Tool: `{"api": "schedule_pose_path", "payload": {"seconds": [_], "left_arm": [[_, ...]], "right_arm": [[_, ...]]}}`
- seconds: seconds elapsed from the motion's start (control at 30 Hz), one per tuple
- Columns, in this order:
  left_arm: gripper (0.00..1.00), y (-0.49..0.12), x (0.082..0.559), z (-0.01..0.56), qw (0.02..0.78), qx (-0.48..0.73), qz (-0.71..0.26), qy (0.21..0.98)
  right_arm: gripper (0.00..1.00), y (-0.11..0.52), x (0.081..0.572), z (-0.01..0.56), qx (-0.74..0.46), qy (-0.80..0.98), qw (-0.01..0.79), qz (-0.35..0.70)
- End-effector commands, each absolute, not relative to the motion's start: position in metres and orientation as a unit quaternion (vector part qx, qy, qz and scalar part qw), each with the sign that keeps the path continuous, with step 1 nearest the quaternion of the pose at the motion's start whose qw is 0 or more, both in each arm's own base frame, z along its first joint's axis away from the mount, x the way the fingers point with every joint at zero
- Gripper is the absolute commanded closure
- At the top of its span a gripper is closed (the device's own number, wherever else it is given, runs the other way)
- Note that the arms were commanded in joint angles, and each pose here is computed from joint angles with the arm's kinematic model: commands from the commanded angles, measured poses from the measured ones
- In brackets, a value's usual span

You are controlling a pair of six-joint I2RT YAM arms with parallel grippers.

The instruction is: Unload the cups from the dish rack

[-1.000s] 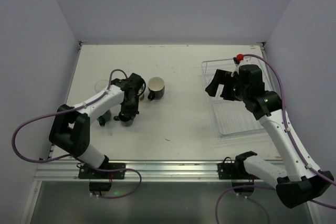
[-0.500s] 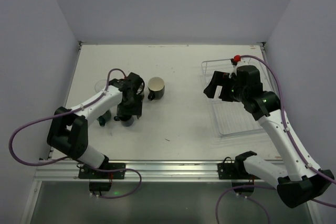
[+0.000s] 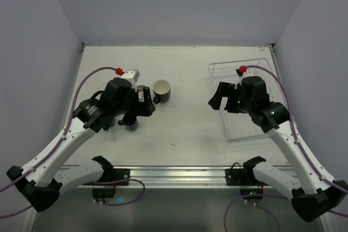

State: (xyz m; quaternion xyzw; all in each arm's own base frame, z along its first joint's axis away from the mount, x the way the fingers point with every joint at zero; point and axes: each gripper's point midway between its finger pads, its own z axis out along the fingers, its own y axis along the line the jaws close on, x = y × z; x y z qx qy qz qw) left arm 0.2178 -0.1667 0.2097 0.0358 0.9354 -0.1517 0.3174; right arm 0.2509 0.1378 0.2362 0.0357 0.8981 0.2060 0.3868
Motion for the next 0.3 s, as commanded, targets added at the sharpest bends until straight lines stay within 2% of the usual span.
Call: {"api": "schedule_pose_path", "payload": {"seconds": [0.0, 0.13, 0.27], "left_arm": [[0.05, -0.193, 0.211, 0.245, 0.368, 0.027, -0.274, 0.888], [0.03, -0.194, 0.205, 0.261, 0.420, 0.013, -0.333, 0.844], [0.02, -0.201, 0.198, 0.256, 0.430, 0.015, -0.379, 0.819]], "right_arm": [[0.01, 0.150, 0.229, 0.233, 0.042, 0.886, 0.377, 0.266], [0.01, 0.164, 0.208, 0.213, 0.050, 0.869, 0.363, 0.332], [0.01, 0.165, 0.191, 0.202, 0.051, 0.859, 0.362, 0.360]]}}
